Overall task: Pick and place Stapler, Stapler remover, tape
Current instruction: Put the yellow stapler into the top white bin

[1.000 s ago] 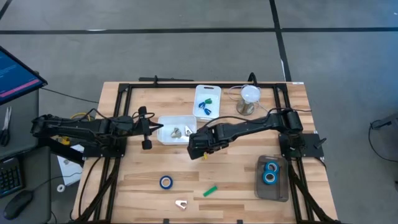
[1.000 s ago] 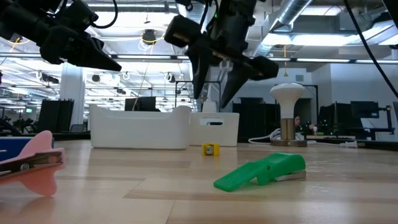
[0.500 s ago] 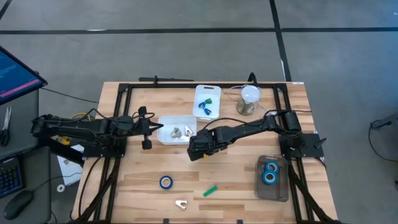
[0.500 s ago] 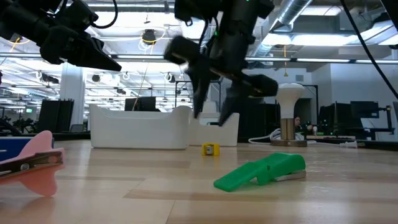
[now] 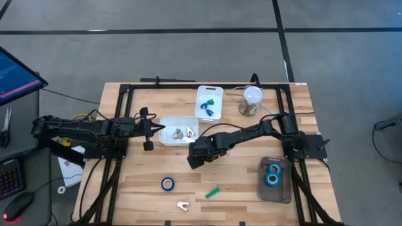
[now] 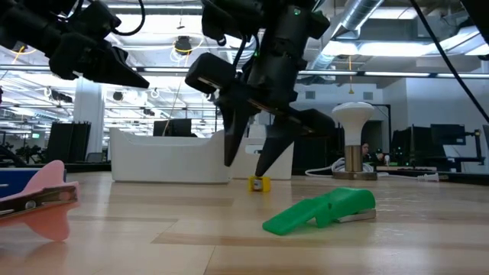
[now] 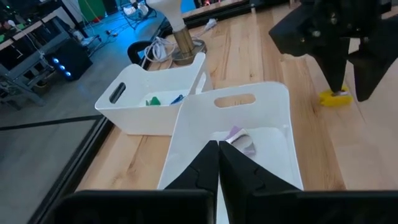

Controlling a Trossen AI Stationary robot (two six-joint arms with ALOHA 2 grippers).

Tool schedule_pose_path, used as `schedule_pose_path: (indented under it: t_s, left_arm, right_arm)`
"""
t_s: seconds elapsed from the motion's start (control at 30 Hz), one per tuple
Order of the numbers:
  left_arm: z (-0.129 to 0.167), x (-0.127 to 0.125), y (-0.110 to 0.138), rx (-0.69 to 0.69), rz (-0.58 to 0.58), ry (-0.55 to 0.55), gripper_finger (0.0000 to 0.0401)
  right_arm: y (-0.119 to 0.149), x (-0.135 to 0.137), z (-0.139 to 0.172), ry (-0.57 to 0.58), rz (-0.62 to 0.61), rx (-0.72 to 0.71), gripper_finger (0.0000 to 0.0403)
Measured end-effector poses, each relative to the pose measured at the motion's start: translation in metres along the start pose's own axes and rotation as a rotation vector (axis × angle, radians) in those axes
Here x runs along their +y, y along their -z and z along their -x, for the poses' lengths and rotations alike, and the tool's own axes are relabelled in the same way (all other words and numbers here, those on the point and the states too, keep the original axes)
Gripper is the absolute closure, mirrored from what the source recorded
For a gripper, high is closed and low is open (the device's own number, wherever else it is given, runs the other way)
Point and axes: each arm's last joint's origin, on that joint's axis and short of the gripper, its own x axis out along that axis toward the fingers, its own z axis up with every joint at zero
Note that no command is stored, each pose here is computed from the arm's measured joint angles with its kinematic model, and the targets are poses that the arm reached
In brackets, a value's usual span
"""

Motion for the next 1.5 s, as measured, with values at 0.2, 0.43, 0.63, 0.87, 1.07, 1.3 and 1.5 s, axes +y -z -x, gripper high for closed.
schedule_pose_path:
  t_s: [0.2, 0.43, 0.63, 0.87, 1.07, 1.3, 1.5]
  left_arm:
    - [-0.001, 0.000, 0.000, 0.004, -0.017, 0.001, 0.0396]
    - [-0.001, 0.000, 0.000, 0.005, -0.018, 0.001, 0.0395]
    - [-0.001, 0.000, 0.000, 0.005, -0.017, 0.001, 0.0394]
    - [-0.001, 0.000, 0.000, 0.005, -0.017, 0.001, 0.0393]
    - [-0.001, 0.000, 0.000, 0.005, -0.017, 0.001, 0.0393]
    - [-0.001, 0.000, 0.000, 0.005, -0.017, 0.001, 0.0393]
    - [-0.001, 0.000, 0.000, 0.005, -0.016, 0.001, 0.0393]
  right_arm:
    - [-0.003, 0.001, 0.004, -0.001, 0.020, 0.021, 0.0223]
    - [-0.004, 0.009, 0.010, -0.055, 0.035, 0.081, 0.0232]
    - [-0.005, 0.016, 0.020, -0.078, 0.107, 0.108, 0.0231]
    - [-0.007, 0.001, 0.023, 0.059, 0.084, 0.164, 0.0231]
    - [-0.008, -0.001, 0.020, 0.079, 0.079, 0.169, 0.0219]
    - [-0.012, 0.001, 0.015, 0.050, 0.110, 0.103, 0.0198]
    - [-0.014, 0.000, 0.015, 0.061, 0.108, 0.076, 0.0183]
